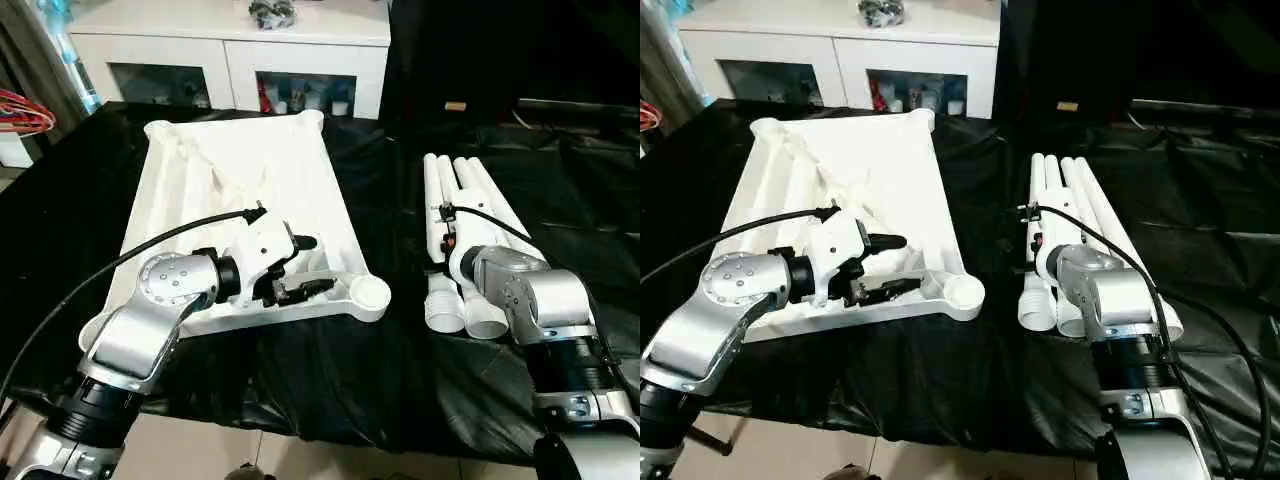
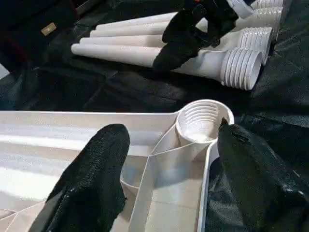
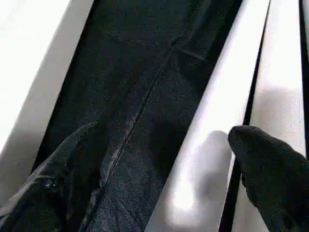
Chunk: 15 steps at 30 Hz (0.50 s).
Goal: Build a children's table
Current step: Pick table leg
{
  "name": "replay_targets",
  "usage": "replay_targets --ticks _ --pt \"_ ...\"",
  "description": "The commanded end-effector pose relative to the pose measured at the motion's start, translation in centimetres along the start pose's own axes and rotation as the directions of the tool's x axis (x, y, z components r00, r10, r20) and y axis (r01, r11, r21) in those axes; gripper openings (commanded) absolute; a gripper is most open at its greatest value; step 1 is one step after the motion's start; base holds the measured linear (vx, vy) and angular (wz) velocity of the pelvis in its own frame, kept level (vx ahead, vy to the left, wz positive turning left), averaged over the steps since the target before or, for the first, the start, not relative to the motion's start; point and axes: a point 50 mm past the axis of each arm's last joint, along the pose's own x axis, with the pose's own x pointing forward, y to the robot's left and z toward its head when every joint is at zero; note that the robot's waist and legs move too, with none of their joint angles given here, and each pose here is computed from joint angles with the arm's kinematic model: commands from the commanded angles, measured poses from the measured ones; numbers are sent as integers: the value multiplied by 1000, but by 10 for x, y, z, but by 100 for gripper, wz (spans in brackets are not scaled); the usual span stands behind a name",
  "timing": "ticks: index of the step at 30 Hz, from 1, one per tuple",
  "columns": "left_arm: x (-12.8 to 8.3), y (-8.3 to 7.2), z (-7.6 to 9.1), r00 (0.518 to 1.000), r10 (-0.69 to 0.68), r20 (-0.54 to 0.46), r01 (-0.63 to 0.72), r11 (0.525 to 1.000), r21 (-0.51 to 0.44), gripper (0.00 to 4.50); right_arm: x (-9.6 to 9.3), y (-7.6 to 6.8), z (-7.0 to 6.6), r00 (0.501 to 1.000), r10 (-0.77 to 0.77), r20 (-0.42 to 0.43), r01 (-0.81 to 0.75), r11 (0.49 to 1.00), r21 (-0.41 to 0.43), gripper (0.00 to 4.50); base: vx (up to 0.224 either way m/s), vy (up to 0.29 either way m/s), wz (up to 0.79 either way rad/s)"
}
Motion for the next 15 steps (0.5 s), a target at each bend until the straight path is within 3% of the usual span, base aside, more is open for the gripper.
replay_targets --ticks 1,3,6,11,12,15 --pt "0 -1 1 1000 -12 -3 12 1000 3 332 0 -1 6 1000 -7 6 7 1000 2 450 0 0 0" --pt "-1 -3 0 1000 -25 -6 25 1000 1 357 0 0 5 1000 -8 -4 8 1000 10 450 0 0 0" --pt "-2 -11 2 997 -73 -24 73 997 7 357 4 2 -9 989 31 -145 -28 999 24 450 0 0 0" --pt "-5 -12 3 998 -46 -43 47 998 32 357 9 4 -13 977 46 -206 -35 998 59 450 0 0 0" --pt "-6 -12 4 998 -49 -45 51 998 28 368 10 4 -13 976 46 -215 -34 998 59 420 0 0 0" --pt "-6 -14 7 997 -59 -42 60 998 21 368 13 7 -12 971 58 -231 -41 996 78 409 0 0 0"
